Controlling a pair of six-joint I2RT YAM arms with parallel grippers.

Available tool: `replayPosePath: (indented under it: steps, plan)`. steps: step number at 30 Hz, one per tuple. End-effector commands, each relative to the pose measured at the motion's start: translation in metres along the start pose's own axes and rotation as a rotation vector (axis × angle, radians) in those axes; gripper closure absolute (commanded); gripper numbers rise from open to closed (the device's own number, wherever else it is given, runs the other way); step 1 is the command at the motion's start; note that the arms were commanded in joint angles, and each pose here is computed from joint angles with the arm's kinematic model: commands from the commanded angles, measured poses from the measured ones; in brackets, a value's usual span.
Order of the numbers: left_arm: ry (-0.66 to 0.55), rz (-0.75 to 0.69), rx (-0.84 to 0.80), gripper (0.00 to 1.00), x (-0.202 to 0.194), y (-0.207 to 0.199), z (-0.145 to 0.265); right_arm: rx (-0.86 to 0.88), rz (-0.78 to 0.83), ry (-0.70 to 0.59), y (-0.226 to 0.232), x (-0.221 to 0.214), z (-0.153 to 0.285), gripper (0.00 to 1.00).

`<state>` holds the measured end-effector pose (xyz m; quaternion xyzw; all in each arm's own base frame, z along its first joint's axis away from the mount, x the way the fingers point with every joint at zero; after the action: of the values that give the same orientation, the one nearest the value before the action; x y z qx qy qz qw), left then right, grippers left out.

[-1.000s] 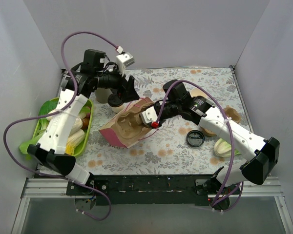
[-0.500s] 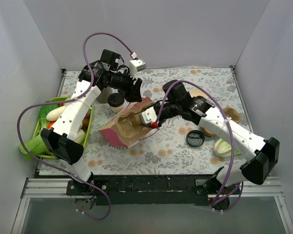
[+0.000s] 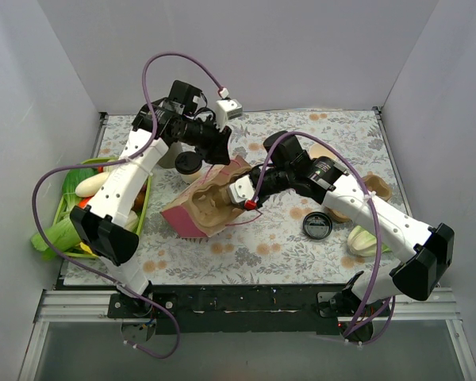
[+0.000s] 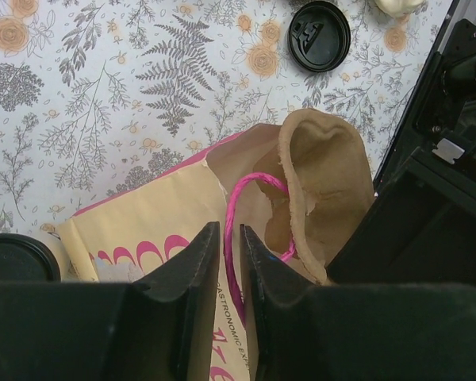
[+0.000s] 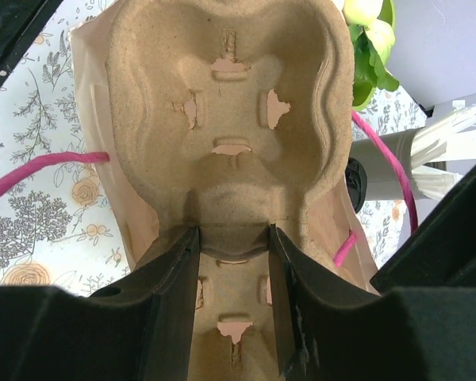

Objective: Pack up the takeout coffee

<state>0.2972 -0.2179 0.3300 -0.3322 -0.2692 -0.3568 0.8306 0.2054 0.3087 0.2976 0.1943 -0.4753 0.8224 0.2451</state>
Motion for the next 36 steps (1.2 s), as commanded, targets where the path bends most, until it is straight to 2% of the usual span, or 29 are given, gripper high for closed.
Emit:
replayPosePath:
  steps: [1,3,9,13,17,24,29,33,36]
  plan:
    - [-0.005,-0.046,-0.006,0.92,0.008,-0.003,0.003,-0.02,0.02,-0.005,-0.011,0.01,0.006,0.99]
    - [-0.005,-0.049,0.007,1.0,0.011,-0.001,0.004,-0.021,0.019,-0.002,-0.011,0.01,0.007,0.99]
    - [-0.022,-0.023,-0.003,1.0,0.017,-0.005,0.005,-0.025,0.018,0.005,-0.012,0.01,0.008,0.99]
    - [-0.035,-0.014,-0.091,1.0,0.021,-0.021,0.011,-0.044,0.015,-0.006,-0.019,0.016,0.012,0.99]
    - [-0.022,-0.012,-0.271,1.0,0.015,-0.044,0.014,-0.06,0.015,-0.037,-0.028,0.029,0.02,0.99]
    - [-0.003,-0.011,-0.416,1.0,0.014,-0.056,0.013,-0.01,-0.018,-0.072,-0.023,0.044,0.029,0.99]
    - [-0.005,0.008,-0.447,1.0,0.021,-0.054,0.006,-0.021,-0.011,-0.064,-0.021,0.047,0.035,0.99]
    - [-0.066,-0.042,-0.417,1.0,0.038,-0.056,0.014,-0.025,-0.019,-0.064,-0.021,0.047,0.036,0.99]
    - [-0.116,-0.068,-0.453,1.0,0.051,-0.067,0.025,-0.038,-0.009,-0.07,-0.023,0.051,0.039,0.99]
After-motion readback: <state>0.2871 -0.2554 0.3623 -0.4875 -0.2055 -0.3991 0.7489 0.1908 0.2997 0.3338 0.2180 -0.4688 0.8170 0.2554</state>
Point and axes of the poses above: each gripper's point midway between its finger pads, its own z axis back along the fingers, its own y axis along the line the jaws close on, x = y × z, the point moved 5 cm from there along z, back along the fingers, and after that the axes turned 12 degrees about z, right-handed, at the moved point
